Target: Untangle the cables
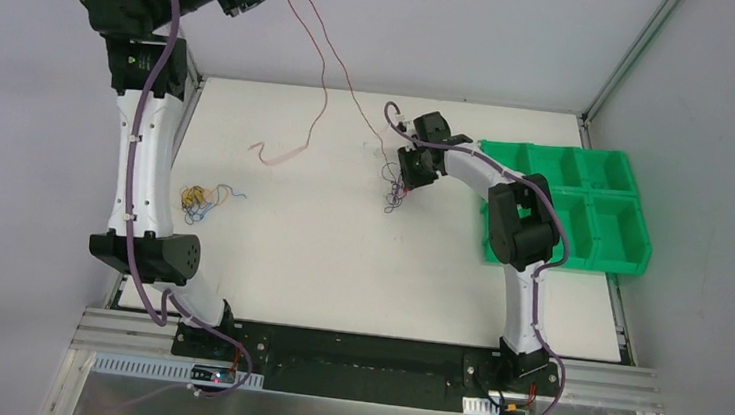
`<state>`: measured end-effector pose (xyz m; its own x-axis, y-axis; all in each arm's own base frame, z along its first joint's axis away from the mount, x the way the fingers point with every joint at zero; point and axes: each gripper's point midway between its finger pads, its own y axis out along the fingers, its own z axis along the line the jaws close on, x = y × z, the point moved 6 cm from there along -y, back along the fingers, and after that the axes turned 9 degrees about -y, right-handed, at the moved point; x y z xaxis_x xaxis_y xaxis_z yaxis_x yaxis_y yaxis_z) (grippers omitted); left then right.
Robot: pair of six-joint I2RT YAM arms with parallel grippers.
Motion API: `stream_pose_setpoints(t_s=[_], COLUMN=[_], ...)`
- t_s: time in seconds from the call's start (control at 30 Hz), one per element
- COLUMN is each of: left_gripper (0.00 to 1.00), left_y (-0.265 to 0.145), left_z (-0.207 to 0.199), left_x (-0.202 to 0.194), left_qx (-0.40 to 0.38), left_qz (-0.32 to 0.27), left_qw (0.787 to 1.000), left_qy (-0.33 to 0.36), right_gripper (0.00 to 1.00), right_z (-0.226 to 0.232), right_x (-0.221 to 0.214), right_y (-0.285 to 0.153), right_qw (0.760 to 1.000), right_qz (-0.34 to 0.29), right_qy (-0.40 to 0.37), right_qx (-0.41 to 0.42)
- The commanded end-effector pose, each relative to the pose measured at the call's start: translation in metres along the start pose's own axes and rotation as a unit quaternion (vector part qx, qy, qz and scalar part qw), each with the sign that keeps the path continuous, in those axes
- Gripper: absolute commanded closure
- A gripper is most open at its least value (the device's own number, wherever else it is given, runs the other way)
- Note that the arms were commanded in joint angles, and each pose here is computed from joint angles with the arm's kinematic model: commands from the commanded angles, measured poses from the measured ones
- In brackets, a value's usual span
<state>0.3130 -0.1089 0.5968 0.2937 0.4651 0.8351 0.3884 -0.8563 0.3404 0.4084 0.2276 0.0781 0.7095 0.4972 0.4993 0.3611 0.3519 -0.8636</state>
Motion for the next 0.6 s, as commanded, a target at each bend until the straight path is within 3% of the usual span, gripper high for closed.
stream_pose_setpoints(t_s=[0.0,0.3,0.57], left_gripper=[1.00,1.00,1.00], left_y=[0.001,-0.016,-0.037], left_z=[-0.048,-0.080,-0.106], left_x=[0.043,0.097,0.133], left_qx=[-0.016,0.048,0.123], left_qz=[-0.065,-0.213,-0.337], left_qw=[0.993,0.952,0.885], left_qy=[0.100,0.213,0.298], right_gripper=[0.74,0.76,0.72], right_z=[0.011,0.022,0.025], right_x=[-0.002,-0.009,-0.013], right_y=[-0.003,0.000,0.001], right_qw=[1.000,0.999,0.999], right_qz=[0.009,0.019,0.024], right_qy=[-0.021,-0.034,-0.030], right_qx=[0.000,0.007,0.007])
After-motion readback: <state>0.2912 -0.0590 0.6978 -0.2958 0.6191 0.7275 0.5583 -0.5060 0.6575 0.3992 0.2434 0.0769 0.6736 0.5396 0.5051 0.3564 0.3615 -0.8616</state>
